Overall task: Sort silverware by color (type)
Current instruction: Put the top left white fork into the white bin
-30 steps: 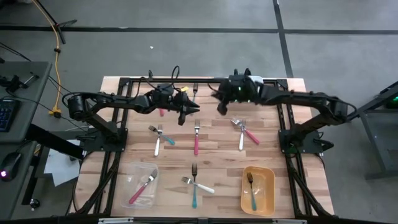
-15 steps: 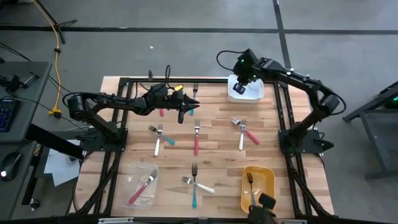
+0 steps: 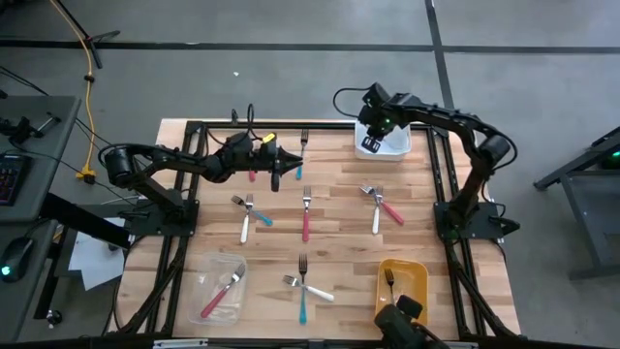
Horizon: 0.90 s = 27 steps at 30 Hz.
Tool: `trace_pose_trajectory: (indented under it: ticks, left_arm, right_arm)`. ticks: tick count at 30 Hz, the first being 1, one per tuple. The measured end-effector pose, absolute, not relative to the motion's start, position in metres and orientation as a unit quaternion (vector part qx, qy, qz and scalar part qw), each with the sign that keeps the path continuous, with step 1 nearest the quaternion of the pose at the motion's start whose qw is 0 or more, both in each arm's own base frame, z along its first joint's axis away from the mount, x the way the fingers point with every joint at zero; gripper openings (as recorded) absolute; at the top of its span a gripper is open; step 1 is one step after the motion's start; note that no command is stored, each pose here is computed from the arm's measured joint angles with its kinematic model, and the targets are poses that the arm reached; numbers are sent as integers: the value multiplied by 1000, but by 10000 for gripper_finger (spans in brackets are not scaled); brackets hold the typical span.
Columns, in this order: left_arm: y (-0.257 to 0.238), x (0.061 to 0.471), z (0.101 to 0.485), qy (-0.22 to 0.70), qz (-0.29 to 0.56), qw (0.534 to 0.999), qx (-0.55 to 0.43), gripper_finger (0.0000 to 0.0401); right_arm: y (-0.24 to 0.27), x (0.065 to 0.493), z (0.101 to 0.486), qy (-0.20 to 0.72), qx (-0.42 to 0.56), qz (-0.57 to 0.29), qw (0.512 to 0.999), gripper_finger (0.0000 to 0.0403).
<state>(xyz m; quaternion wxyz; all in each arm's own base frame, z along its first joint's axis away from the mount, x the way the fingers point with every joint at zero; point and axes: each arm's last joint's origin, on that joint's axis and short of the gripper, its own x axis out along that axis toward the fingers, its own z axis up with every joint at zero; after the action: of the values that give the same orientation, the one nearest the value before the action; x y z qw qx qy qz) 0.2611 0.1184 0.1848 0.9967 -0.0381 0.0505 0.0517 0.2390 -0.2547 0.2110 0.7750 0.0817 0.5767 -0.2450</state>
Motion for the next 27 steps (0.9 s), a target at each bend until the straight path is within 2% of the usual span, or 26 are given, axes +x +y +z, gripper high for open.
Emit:
trace_pose_trajectory:
  ticks: [10,17,22,24,27]
  left_arm:
    - [119,261,185,52,51,997,-14,55]
    - [119,261,185,52,52,997,-21,55]
    - [119,261,185,52,53,997,-26,55]
    - [119,261,185,51,54,997,-30,55]
    - [119,261,185,52,53,997,-28,55]
  right_arm:
    - [-256,240,206,584,88,-268,761,54]
    - [-257,239,210,582,92,-298,751,116]
    - [-258,248,225,570,76,-297,763,154]
    - [-260,252,235,559,67,-299,771,155]
    - [-260,262,253,544,40,-312,778,135]
